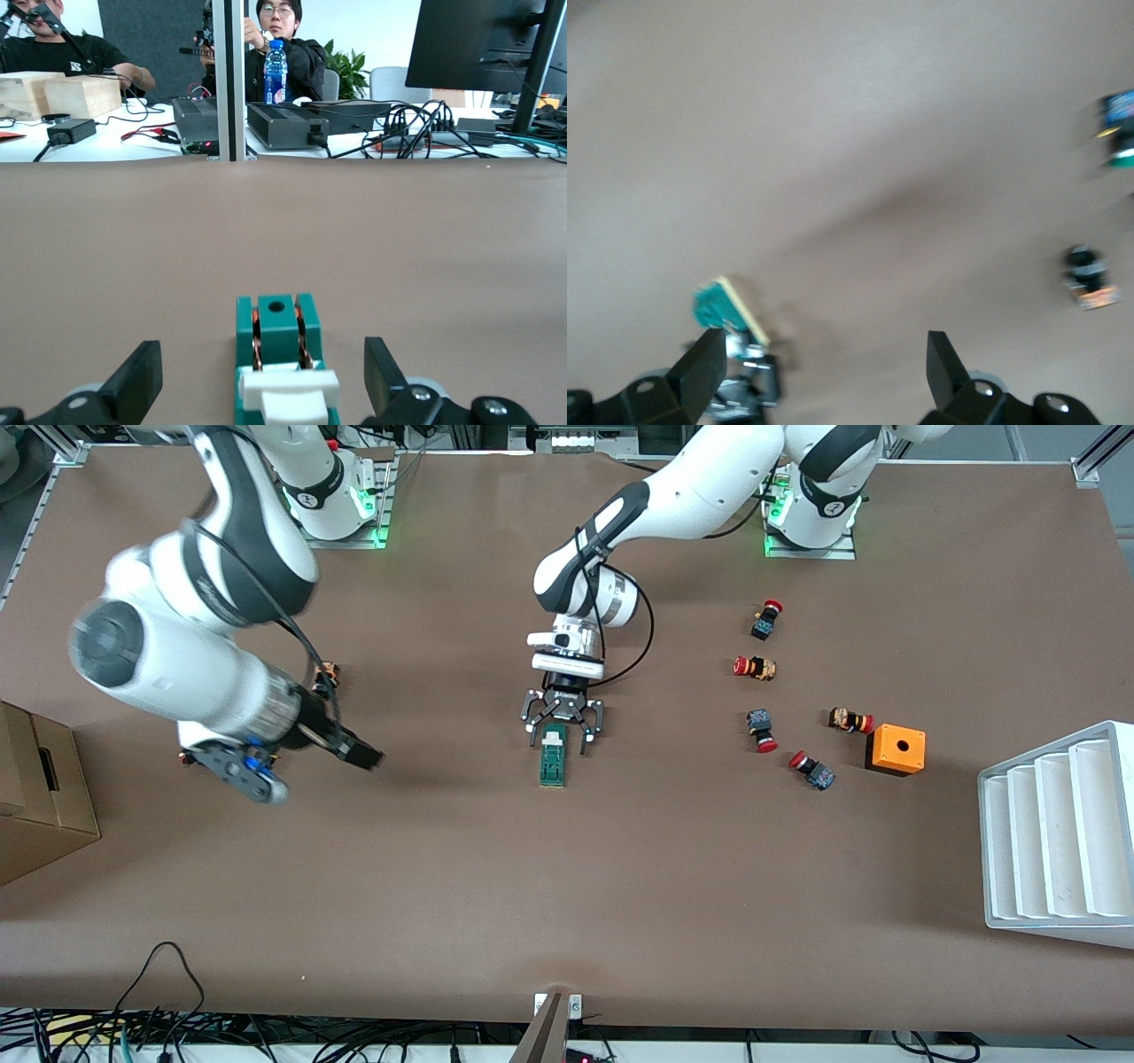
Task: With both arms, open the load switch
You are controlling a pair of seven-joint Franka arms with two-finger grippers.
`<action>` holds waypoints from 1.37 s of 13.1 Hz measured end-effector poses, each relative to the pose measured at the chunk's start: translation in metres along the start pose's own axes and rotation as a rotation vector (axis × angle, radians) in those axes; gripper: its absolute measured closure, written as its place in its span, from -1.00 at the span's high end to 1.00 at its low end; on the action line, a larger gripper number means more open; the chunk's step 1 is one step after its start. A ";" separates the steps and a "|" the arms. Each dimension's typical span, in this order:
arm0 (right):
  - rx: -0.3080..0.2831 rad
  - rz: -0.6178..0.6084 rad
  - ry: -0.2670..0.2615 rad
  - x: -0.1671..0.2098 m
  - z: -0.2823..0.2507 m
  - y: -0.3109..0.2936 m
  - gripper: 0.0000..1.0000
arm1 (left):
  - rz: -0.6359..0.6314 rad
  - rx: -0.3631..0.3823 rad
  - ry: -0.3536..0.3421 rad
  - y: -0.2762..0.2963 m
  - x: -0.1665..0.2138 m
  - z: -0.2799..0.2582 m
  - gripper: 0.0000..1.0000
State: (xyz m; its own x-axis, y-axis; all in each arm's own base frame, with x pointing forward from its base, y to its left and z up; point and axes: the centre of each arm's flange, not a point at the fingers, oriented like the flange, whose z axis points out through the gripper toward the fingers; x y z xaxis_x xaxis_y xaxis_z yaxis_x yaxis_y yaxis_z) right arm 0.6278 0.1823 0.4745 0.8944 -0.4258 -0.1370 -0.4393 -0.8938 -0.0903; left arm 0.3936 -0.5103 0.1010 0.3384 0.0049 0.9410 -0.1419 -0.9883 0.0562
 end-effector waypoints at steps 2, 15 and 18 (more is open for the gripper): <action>-0.052 -0.130 0.025 -0.003 -0.025 0.024 1.00 | -0.024 -0.020 -0.039 0.001 0.023 -0.016 1.00; -0.130 -0.533 0.093 -0.011 -0.107 0.152 1.00 | -0.366 0.255 -0.555 0.001 0.217 -0.060 1.00; -0.130 -0.535 0.105 -0.011 -0.112 0.151 1.00 | -0.357 0.248 -0.693 -0.037 0.296 -0.044 1.00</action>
State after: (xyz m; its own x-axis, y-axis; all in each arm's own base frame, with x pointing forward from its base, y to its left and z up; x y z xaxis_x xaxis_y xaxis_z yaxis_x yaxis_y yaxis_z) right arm 0.5613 0.0360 0.5732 0.9963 0.0862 -0.0057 0.0862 -0.9963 0.0032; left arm 0.4582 -0.4651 0.3916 0.8341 0.3104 0.4560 0.2652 -0.9505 0.1619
